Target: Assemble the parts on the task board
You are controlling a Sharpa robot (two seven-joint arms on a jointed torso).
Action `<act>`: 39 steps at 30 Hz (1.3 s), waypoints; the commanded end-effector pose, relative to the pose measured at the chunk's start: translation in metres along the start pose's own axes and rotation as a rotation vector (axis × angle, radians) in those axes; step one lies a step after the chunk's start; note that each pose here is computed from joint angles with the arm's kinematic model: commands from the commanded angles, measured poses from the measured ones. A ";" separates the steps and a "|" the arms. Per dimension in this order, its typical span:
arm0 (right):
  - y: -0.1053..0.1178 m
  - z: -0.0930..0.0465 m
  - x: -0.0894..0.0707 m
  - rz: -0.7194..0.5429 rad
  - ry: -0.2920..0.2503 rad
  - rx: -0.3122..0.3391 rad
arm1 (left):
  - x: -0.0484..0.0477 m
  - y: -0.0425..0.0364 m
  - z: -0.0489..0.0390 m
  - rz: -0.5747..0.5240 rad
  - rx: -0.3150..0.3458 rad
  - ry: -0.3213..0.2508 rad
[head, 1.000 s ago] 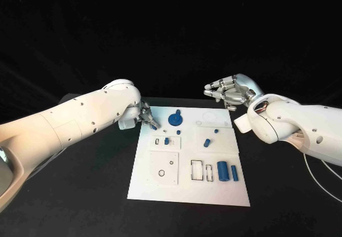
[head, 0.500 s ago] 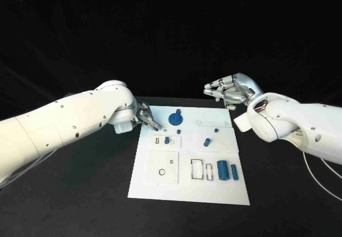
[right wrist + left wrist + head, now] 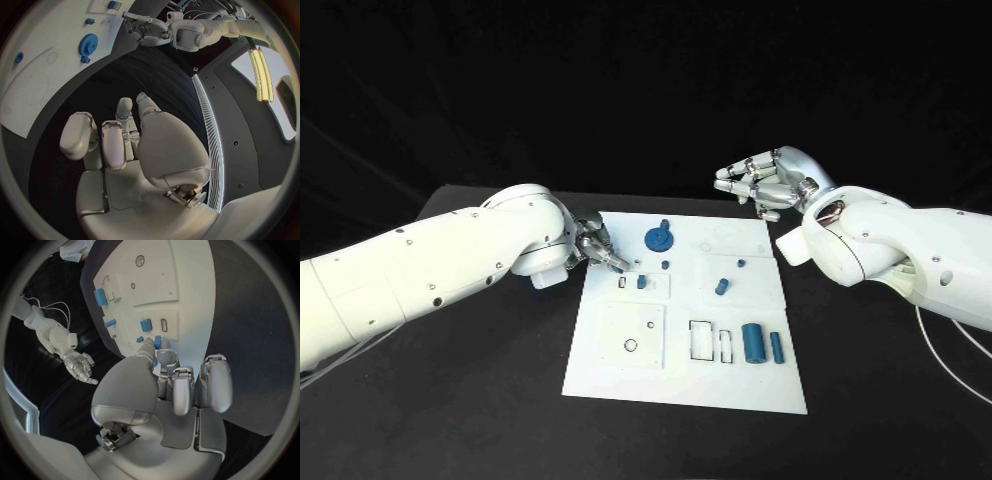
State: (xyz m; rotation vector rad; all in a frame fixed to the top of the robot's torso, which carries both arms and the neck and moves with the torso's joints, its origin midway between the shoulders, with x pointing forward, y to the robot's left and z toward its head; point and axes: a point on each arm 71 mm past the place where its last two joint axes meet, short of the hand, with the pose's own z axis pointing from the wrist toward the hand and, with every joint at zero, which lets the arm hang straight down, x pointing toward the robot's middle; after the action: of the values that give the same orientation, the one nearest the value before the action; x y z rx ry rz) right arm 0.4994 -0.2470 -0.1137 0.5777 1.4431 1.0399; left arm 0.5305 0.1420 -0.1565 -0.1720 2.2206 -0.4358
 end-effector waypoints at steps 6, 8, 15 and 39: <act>-0.002 0.000 0.002 -0.006 0.019 0.002 | 0.0099 0.0006 0.0022 0.101 0.024 -0.051; -0.002 0.000 0.002 -0.005 0.021 0.003 | 0.0123 0.0002 0.0025 0.110 0.027 -0.044; -0.003 -0.001 0.003 -0.004 0.026 0.004 | 0.0161 0.0002 0.0029 0.128 0.024 -0.026; -0.003 -0.001 0.003 -0.003 0.029 0.006 | 0.0197 -0.0065 0.0082 0.131 0.021 -0.010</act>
State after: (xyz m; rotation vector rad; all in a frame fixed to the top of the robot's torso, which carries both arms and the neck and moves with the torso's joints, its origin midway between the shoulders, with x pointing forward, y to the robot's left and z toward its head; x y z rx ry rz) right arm 0.4989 -0.2474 -0.1171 0.5809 1.4585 1.0388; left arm 0.5254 0.1301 -0.1705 -0.0381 2.1804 -0.3865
